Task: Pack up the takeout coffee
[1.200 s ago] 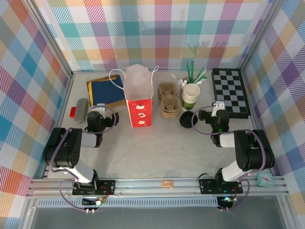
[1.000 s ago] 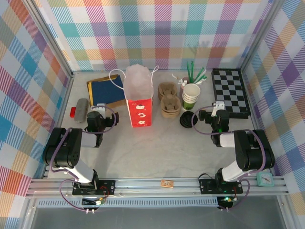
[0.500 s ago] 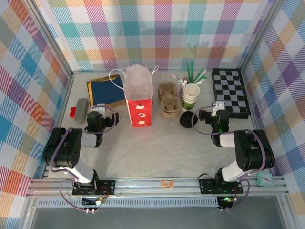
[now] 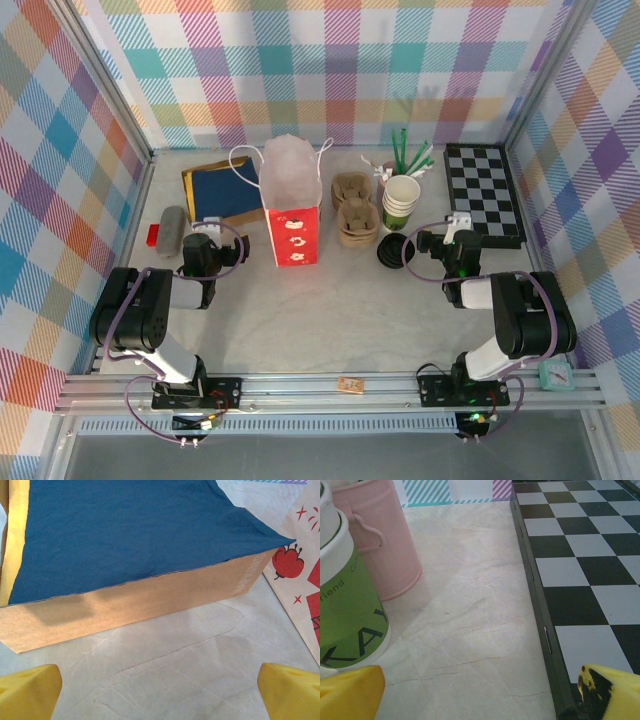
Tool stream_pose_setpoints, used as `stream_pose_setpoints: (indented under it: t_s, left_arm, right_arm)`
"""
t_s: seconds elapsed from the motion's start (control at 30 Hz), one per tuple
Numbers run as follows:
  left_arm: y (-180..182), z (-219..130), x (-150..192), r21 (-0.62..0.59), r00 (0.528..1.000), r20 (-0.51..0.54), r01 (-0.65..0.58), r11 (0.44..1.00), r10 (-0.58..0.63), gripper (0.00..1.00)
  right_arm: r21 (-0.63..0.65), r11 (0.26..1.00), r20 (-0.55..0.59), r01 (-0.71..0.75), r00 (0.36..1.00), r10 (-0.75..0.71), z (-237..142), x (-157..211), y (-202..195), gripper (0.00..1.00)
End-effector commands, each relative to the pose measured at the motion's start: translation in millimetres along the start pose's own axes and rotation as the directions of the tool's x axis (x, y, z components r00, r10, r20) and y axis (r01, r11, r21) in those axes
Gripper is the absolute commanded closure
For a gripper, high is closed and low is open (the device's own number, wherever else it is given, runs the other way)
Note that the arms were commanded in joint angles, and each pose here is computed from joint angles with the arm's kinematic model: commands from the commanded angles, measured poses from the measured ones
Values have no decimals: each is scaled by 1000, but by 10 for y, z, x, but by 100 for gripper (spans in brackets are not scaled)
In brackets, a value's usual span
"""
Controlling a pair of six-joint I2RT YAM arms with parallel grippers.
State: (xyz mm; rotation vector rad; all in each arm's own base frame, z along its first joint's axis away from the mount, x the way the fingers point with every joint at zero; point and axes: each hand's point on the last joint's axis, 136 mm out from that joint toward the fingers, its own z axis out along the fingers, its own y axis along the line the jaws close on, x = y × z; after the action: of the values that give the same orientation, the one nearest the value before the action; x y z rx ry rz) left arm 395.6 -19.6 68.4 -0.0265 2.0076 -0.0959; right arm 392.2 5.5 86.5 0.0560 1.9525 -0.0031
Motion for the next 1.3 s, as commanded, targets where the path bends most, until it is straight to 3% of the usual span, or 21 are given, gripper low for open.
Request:
stream_pose_setpoints:
  t_s: [0.0, 0.17, 0.23, 0.57, 0.67, 0.77, 0.93, 1.17, 1.27]
  left_arm:
    - [-19, -2, -134, 14, 999, 37, 8, 1000, -9, 0]
    - [0, -1, -136, 5, 999, 36, 9, 1000, -9, 0]
    - [112, -19, -182, -69, 998, 48, 34, 997, -31, 0]
    - [325, -338, -636, -242, 985, -13, 166, 956, -174, 0]
    - [352, -511, -804, -272, 972, -13, 221, 936, -234, 0]
    - [333, -721, -988, -260, 956, 29, 291, 921, -293, 0]
    - [189, -1056, -1324, -178, 931, 58, 366, 914, -361, 0]
    - [131, -1530, -1656, -193, 915, -1, 396, 898, -404, 0]
    - [-76, -1753, -1867, -69, 915, 1, 402, 913, -403, 0]
  right_arm:
    - [-9, 1000, 19, -19, 1000, 19, 22, -75, 3, 1]
    - [-10, 1000, 18, -19, 1000, 19, 21, -75, 6, 1]
    - [-23, 1000, 36, -9, 999, 10, -15, -129, 36, 1]
    - [-113, 994, 86, -7, 996, 17, -599, -660, 232, 1]
    - [-67, 983, 23, -173, 984, 175, -734, -691, 141, 1]
    - [151, 906, -132, -396, 900, 415, -923, -551, -116, 1]
    - [18, 920, -234, -390, 893, 384, -993, -660, 158, 1]
    - [-81, 924, -329, -373, 885, 328, -1147, -773, 366, 1]
    - [-124, 922, -327, -366, 893, 310, -1244, -835, 423, 1]
